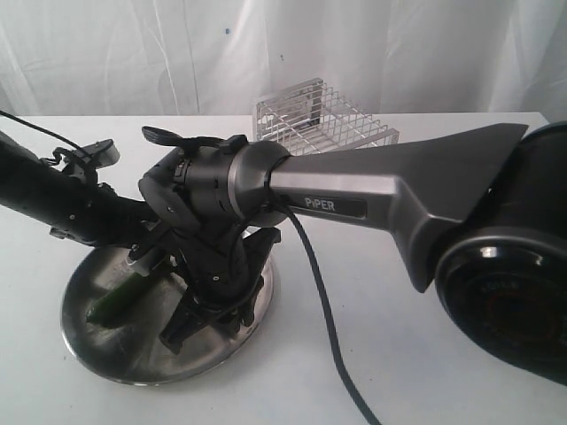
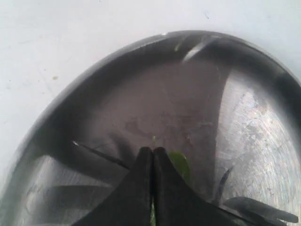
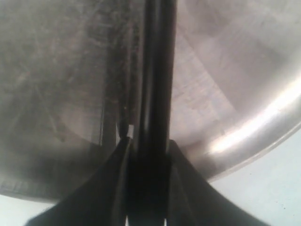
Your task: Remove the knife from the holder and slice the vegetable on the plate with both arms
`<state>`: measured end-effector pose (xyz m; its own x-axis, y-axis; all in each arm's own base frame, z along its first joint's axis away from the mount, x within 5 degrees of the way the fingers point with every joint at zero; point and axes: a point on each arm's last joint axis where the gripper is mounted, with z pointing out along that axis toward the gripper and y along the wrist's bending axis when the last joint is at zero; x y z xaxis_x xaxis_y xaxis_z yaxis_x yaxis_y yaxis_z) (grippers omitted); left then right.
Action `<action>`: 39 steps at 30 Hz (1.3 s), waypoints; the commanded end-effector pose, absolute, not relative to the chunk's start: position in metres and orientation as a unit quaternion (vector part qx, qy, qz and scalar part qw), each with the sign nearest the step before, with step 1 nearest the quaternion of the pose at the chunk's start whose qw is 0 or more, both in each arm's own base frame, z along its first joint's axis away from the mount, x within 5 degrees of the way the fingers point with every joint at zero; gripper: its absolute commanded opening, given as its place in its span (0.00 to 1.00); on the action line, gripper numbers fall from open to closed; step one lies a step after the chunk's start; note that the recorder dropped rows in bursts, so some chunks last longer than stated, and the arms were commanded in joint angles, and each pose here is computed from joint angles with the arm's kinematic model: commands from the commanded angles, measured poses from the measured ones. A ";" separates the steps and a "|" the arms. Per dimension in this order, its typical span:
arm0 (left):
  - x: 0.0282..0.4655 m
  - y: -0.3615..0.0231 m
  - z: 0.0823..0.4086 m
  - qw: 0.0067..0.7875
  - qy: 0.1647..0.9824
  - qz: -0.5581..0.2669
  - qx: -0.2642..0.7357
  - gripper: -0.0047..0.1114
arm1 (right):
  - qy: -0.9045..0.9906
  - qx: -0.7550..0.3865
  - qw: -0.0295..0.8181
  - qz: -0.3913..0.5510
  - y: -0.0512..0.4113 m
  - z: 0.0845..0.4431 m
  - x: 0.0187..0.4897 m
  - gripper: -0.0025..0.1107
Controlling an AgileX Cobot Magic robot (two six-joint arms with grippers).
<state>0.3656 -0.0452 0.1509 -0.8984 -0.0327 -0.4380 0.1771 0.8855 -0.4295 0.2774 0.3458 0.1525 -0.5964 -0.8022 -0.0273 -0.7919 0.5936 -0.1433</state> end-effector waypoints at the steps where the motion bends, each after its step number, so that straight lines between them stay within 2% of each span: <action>1: 0.368 -0.045 0.151 0.231 0.944 -0.234 0.035 0.04 | 0.892 -0.447 0.036 -0.058 0.343 0.153 0.279 0.02; 6: 0.366 -0.049 0.120 0.178 0.951 -0.251 0.041 0.04 | 0.892 -0.447 0.034 -0.059 0.343 0.153 0.279 0.02; 8: 0.366 -0.049 0.118 0.174 0.951 -0.252 0.042 0.04 | 0.891 -0.448 0.035 -0.061 0.343 0.153 0.279 0.02; 14: 0.367 -0.047 0.144 0.216 0.945 -0.243 0.045 0.04 | 0.891 -0.448 0.035 -0.061 0.342 0.153 0.279 0.02; 18: 0.360 -0.046 0.172 0.238 0.941 -0.224 0.089 0.04 | 0.891 -0.449 0.035 -0.061 0.343 0.153 0.279 0.02; 25: 0.342 -0.042 0.204 0.231 0.943 -0.190 0.148 0.04 | 0.891 -0.449 0.036 -0.060 0.343 0.153 0.279 0.02; 33: 0.317 -0.041 0.190 0.147 0.954 -0.186 0.184 0.04 | 0.890 -0.450 0.039 -0.061 0.343 0.153 0.280 0.02; 39: 0.311 -0.044 0.181 0.147 0.951 -0.209 0.174 0.04 | 0.887 -0.457 0.039 -0.061 0.343 0.153 0.280 0.02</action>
